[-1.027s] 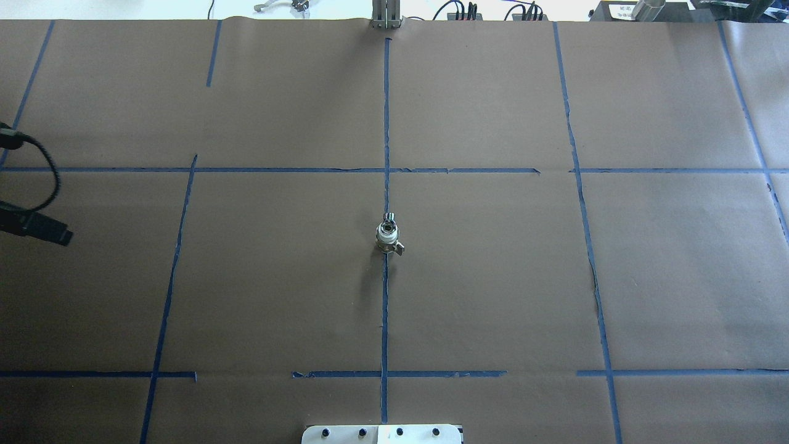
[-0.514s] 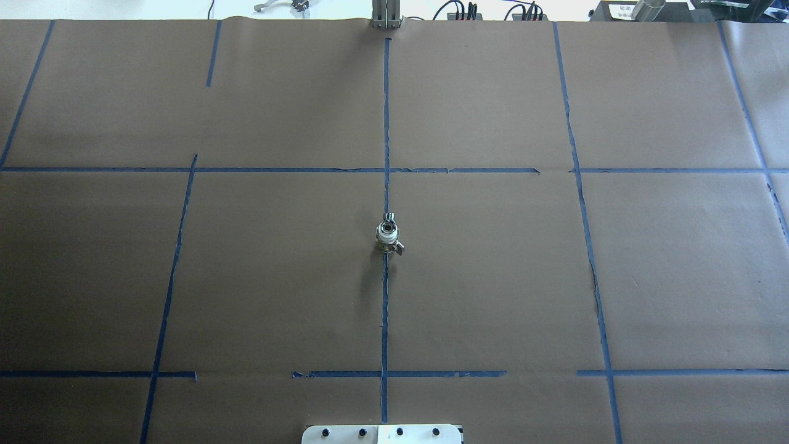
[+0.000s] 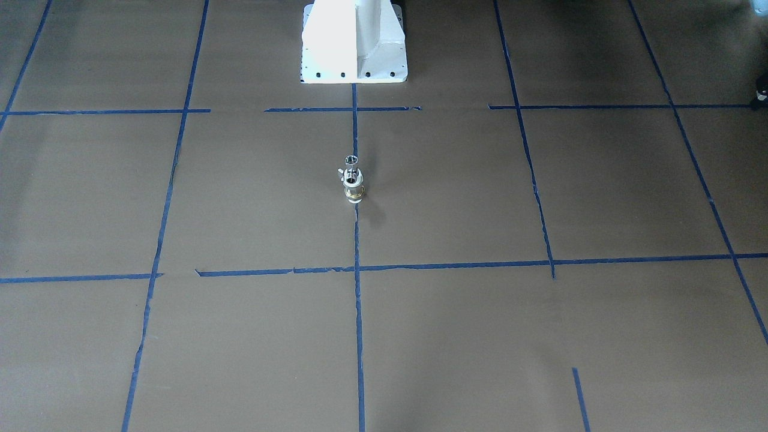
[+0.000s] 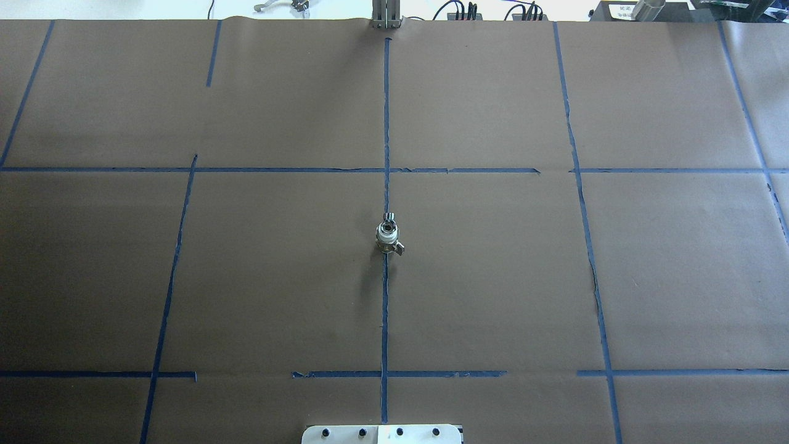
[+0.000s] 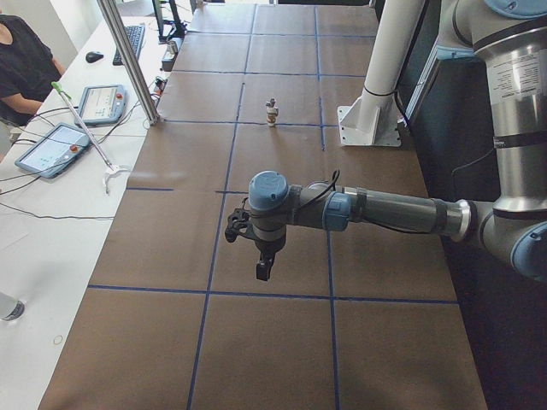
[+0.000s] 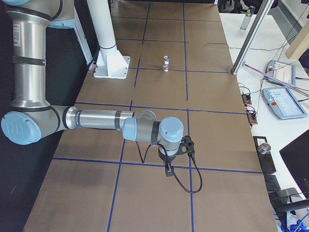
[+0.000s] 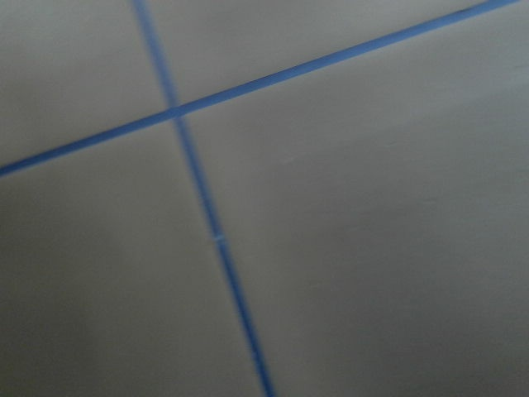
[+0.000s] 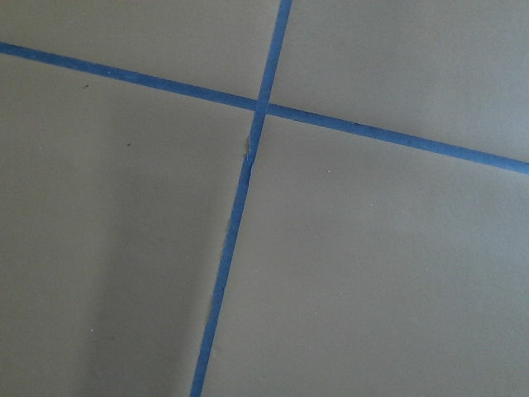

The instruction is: Assemble PPR valve and pipe with both arms

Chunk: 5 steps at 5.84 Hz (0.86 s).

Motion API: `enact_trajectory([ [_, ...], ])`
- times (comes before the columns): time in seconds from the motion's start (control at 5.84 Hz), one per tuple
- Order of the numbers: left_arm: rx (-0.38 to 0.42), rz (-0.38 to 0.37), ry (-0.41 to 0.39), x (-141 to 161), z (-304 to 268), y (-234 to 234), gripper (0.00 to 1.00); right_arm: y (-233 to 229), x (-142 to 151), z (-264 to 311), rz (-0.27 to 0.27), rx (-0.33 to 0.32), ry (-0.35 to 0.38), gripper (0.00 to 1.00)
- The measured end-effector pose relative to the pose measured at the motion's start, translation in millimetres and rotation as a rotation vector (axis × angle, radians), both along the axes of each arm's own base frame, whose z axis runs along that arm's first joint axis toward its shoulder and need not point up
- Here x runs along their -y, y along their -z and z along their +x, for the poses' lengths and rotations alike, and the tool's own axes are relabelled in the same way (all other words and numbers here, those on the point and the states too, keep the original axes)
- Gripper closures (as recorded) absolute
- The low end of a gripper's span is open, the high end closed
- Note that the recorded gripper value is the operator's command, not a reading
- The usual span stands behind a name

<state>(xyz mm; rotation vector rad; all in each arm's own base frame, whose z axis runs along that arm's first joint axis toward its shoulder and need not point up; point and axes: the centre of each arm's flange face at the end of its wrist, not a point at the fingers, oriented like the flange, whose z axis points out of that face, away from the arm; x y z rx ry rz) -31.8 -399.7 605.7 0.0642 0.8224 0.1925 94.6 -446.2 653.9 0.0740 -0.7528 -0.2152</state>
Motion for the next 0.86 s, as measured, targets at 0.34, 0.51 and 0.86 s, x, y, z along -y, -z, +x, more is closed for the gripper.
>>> enact_trajectory([
  [0.34,-0.062,-0.072,0.022,0.4,1.1,-3.0,0.00,0.6,-7.3,0.7,-0.020,0.007,0.038,0.00],
  [0.51,-0.066,-0.080,0.026,7.1,2.2,-0.1,0.00,0.2,-11.5,3.4,-0.038,0.011,0.040,0.00],
  [0.86,-0.068,-0.097,0.026,16.1,3.8,0.6,0.00,3.7,-15.1,4.8,-0.053,0.010,0.041,0.00],
])
